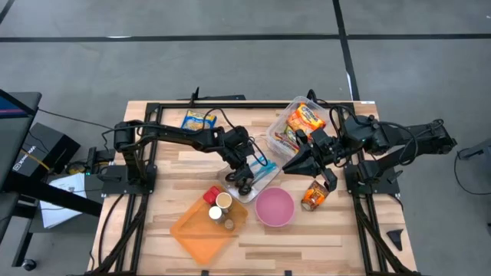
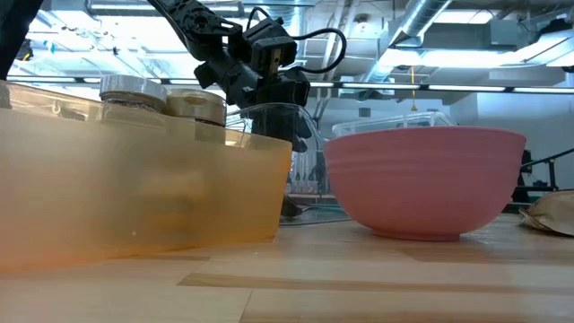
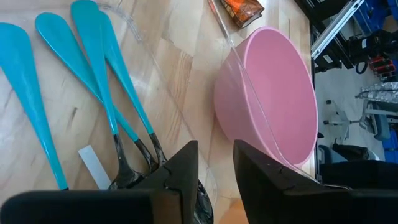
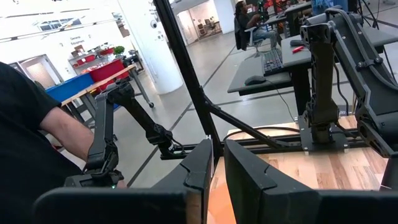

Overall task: Pick & Place Food Item
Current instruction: Put the blue noodle pack into the transparent container

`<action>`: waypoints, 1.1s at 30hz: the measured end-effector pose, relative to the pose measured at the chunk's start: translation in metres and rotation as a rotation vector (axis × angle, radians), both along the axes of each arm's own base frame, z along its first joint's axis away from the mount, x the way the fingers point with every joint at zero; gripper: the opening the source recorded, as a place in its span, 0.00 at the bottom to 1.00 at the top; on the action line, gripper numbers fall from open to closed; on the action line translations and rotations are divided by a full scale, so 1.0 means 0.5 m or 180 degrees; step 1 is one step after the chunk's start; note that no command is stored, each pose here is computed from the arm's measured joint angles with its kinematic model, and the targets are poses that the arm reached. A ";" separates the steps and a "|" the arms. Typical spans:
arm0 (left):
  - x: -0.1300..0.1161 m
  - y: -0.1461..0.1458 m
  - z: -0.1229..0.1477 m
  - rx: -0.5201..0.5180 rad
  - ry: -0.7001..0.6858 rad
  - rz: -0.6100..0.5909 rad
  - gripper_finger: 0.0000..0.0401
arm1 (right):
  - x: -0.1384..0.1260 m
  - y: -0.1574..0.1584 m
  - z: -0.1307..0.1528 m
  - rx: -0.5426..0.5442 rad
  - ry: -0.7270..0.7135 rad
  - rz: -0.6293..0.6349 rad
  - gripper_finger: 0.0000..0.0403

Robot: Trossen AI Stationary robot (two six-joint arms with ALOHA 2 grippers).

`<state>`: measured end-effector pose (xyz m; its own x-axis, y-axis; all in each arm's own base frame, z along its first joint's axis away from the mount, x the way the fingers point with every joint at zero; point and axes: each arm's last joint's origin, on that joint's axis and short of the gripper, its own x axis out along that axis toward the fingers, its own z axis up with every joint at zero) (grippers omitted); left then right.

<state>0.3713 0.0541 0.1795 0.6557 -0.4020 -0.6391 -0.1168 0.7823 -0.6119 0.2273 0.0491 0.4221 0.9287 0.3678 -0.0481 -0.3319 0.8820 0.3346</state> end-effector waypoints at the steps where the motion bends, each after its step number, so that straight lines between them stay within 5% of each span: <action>1: 0.000 0.000 0.000 0.0000 0.0000 0.0000 0.24 | 0.000 0.000 0.000 0.0000 -0.0001 0.0000 0.10; 14: 0.001 0.001 0.043 0.0048 -0.0373 0.0019 0.24 | 0.000 0.000 0.000 -0.0002 -0.0001 -0.0001 0.10; 23: -0.052 0.012 0.240 0.0332 -0.1767 0.0097 0.24 | 0.000 0.000 0.000 -0.0005 0.0005 -0.0002 0.10; 28: -0.127 -0.002 0.367 0.0659 -0.2655 0.0109 0.24 | 0.000 0.000 -0.002 -0.0006 0.0022 -0.0001 0.10; 33: -0.208 -0.020 0.446 0.0947 -0.3066 0.0318 0.24 | 0.000 0.000 -0.002 -0.0007 0.0029 -0.0001 0.10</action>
<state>0.2674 0.0440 0.4022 0.9670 -0.2277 0.1143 0.2504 0.9320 -0.2621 0.2273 0.0491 0.4211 0.9283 0.3674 -0.0575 -0.3286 0.8828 0.3357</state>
